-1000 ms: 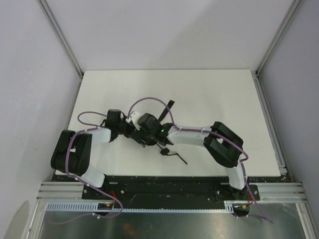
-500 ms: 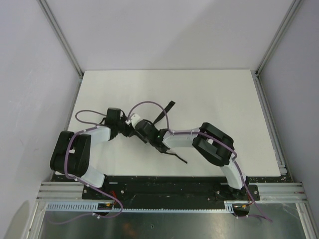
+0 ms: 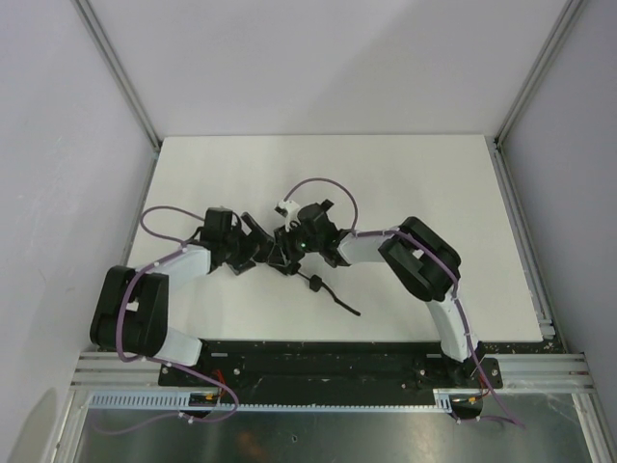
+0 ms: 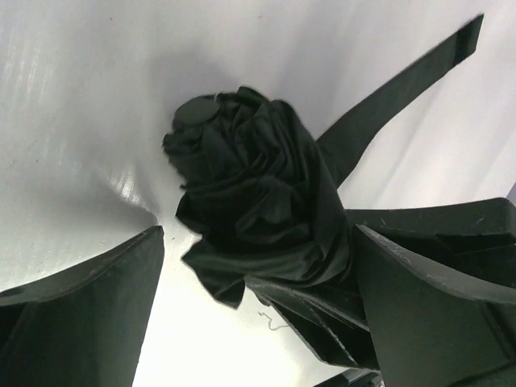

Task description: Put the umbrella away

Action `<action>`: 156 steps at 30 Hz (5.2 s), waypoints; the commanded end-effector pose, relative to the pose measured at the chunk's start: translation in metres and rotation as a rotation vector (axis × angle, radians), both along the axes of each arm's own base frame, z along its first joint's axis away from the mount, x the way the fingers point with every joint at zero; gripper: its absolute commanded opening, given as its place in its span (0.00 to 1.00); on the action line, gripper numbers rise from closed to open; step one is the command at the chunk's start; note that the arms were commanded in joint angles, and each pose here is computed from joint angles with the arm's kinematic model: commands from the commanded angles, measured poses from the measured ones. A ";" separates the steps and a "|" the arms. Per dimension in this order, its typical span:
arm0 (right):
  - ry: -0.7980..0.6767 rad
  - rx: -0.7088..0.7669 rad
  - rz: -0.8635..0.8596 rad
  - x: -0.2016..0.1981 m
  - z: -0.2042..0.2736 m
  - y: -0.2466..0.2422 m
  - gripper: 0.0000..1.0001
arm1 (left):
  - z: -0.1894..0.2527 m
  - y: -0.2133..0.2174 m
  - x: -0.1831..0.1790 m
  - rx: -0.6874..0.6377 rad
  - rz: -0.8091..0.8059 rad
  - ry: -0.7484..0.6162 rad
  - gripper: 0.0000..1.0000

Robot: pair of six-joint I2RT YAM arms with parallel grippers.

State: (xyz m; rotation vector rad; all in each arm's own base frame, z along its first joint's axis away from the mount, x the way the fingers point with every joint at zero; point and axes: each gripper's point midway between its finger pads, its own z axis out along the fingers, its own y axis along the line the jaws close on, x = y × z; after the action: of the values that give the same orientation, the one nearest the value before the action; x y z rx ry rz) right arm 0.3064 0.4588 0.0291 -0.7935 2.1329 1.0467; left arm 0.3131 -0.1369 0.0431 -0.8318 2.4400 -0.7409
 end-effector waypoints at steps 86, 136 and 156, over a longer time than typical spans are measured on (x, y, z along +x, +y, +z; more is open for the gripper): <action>0.700 -0.037 0.050 -0.106 -0.103 -0.064 0.00 | -0.050 0.005 -0.045 0.141 -0.074 0.212 0.86; -0.161 -0.537 -0.147 -0.025 -0.058 -0.067 0.01 | -0.056 -0.007 -0.057 0.135 -0.083 0.276 0.01; 0.508 -0.018 0.077 -0.060 -0.087 -0.062 0.00 | -0.043 -0.011 -0.039 0.135 -0.148 0.135 0.89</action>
State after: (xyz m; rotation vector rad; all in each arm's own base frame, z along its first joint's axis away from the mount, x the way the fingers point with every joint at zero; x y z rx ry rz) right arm 0.2989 0.4448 0.0312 -0.7597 2.1154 1.3760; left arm 0.3134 -0.1505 0.0356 -0.6955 2.4832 -0.6453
